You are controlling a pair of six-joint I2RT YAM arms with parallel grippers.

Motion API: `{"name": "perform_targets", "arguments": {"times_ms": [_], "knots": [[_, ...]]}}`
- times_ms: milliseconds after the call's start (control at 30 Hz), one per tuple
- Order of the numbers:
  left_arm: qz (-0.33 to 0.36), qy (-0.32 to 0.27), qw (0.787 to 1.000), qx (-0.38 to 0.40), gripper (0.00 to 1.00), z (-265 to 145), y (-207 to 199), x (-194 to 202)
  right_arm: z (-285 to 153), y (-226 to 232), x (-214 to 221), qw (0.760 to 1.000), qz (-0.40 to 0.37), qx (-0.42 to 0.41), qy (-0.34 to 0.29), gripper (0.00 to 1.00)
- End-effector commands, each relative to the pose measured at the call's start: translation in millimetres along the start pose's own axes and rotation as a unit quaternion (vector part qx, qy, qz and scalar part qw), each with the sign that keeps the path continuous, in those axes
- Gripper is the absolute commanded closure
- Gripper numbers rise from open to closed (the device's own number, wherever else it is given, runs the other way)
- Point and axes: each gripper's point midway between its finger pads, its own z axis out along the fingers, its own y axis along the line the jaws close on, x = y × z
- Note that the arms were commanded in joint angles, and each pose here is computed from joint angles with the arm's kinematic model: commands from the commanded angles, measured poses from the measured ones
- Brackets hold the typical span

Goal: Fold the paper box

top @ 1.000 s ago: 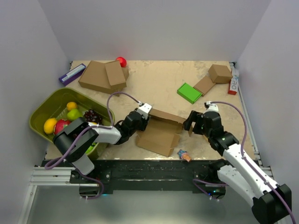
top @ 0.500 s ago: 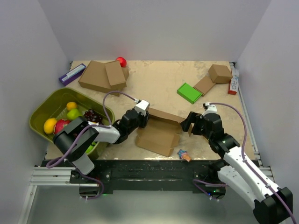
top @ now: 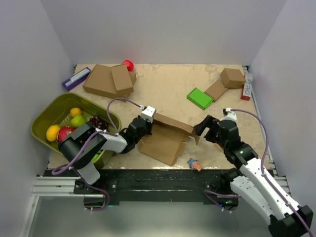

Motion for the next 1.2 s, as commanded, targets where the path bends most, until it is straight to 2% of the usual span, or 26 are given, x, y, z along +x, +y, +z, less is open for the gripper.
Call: {"name": "perform_targets", "arguments": {"times_ms": [0, 67, 267, 333, 833, 1167], "knots": [[0.007, -0.03, 0.999, -0.036, 0.95, 1.6, 7.6, -12.1, -20.7, 29.5, -37.3, 0.997, 0.044, -0.035, -0.046, 0.12], [0.015, -0.024, 0.998, -0.052, 0.97, 1.1, 5.6, -8.3, -23.6, 40.9, -40.8, 0.995, 0.066, -0.06, -0.049, 0.12], [0.024, -0.012, 0.997, -0.075, 0.96, -2.0, -5.6, 0.6, -18.1, 78.0, -20.9, 0.977, 0.142, -0.162, 0.005, 0.12], [0.017, -0.011, 0.997, -0.072, 0.96, -4.3, -9.7, 0.9, -7.5, 73.3, -8.1, 0.976, 0.153, -0.154, 0.023, 0.14], [0.013, -0.008, 0.997, -0.074, 0.95, -12.6, -16.1, 3.8, 32.5, 62.3, 14.3, 0.976, 0.169, -0.124, 0.05, 0.27], [0.004, -0.003, 0.998, -0.063, 0.95, -20.0, -24.1, 10.2, 41.6, 65.3, 13.4, 0.965, 0.211, -0.15, 0.031, 0.34]]}}
